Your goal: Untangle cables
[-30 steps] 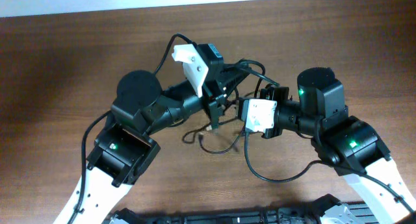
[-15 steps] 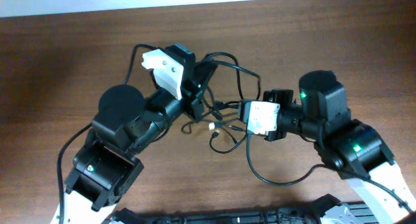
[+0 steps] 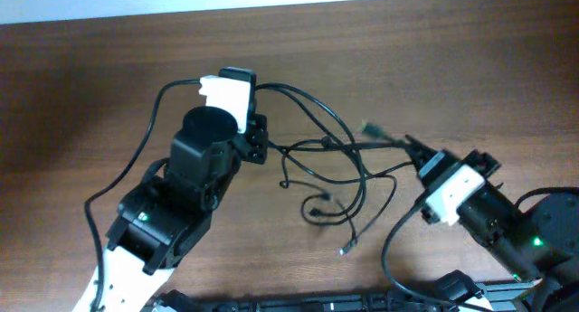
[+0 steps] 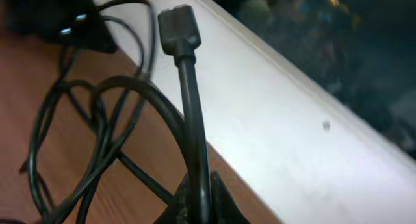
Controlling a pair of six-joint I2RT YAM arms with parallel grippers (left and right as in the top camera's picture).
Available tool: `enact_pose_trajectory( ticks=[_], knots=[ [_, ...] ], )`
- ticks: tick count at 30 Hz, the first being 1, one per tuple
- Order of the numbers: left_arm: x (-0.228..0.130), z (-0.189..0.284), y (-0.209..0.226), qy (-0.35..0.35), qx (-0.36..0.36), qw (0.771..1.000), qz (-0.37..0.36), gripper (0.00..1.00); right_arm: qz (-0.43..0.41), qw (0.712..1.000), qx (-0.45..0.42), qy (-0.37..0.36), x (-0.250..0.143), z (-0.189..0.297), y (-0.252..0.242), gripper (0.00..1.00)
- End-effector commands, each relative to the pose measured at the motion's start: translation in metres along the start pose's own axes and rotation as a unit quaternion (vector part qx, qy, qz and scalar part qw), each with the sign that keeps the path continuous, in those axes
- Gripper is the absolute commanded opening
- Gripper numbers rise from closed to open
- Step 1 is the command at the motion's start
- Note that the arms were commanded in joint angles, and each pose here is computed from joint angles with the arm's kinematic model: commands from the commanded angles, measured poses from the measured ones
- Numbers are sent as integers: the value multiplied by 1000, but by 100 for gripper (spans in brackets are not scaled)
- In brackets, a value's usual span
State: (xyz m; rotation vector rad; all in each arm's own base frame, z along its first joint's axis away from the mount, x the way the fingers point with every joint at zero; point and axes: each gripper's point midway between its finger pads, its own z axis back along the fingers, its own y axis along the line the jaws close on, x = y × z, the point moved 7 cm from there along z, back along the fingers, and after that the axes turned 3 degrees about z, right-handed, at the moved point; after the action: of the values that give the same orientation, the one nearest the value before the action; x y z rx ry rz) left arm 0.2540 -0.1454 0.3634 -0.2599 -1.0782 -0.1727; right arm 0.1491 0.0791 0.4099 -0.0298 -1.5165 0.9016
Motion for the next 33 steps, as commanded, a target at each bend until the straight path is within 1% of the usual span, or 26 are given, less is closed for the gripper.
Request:
enact_pose_trajectory(
  ticks=[1,2,4,6,8,11,12,13,14,16,18,19,20,21,22,23,25,26,27,28,29,30,31,33],
  knots=[
    [-5,-9,1,23,1,1000,-11,0,-114,986,-122,19,-2,11,-27,4],
    [-8,-12,-6,36,-31,999,-11,0,-137,981,-137,9,1,12,-31,4],
    [-13,-18,-14,54,-59,997,-12,0,-174,973,-147,-20,9,13,-36,4],
    [-22,-28,-27,86,-114,990,-11,0,-214,964,-155,-42,14,14,-39,4],
    [-22,-29,-31,88,-133,987,-10,0,-265,947,-179,-42,11,16,-44,4],
    [-17,-29,-35,73,-146,987,-8,0,-317,920,-229,-35,4,20,-52,4],
    [-15,-29,-35,70,-147,987,-8,0,-329,913,-240,-32,1,21,-54,10],
    [-14,-29,-35,65,-148,987,-8,0,-333,910,-245,-28,0,21,-54,14],
    [-11,-29,-36,57,-151,987,-7,0,-334,907,-256,-13,-6,22,-54,15],
    [-5,-29,-39,42,-161,986,-6,0,-340,897,-283,19,-17,24,-54,24],
    [-1,-28,-43,31,-180,983,-6,0,-336,896,-289,38,-23,25,-52,48],
    [1,-27,-44,26,-181,983,-5,0,-334,897,-287,44,-24,24,-51,53],
    [4,-27,-45,16,-188,982,-5,0,-310,905,-283,60,-27,24,-49,68],
    [8,-26,-47,7,-197,980,-5,0,-294,911,-280,73,-29,24,-48,73],
    [14,-23,-53,-9,-221,975,-5,0,-267,920,-271,99,-34,24,-44,75],
    [21,-20,-58,-28,-245,969,-6,0,-251,925,-257,122,-40,23,-39,78],
    [36,-12,-68,-69,-290,954,-11,0,-246,928,-236,150,-48,23,-31,87],
    [42,-9,-71,-86,-309,947,-15,0,-230,937,-207,163,-51,22,-24,88],
    [50,-3,-76,-110,-332,937,-20,0,-185,958,-141,170,-51,18,-12,90],
    [58,1,-78,-136,-339,931,-22,0,-109,981,-28,156,-46,14,9,91],
    [61,2,-78,-144,-340,929,-22,0,-70,987,29,141,-44,14,20,91],
    [63,3,-78,-150,-342,928,-23,0,-27,988,85,124,-42,15,31,92],
    [64,6,-81,-155,-356,921,-27,0,35,982,160,96,-41,18,46,92],
    [66,11,-85,-159,-382,909,-35,0,89,969,218,75,-42,18,58,92]
  ],
)
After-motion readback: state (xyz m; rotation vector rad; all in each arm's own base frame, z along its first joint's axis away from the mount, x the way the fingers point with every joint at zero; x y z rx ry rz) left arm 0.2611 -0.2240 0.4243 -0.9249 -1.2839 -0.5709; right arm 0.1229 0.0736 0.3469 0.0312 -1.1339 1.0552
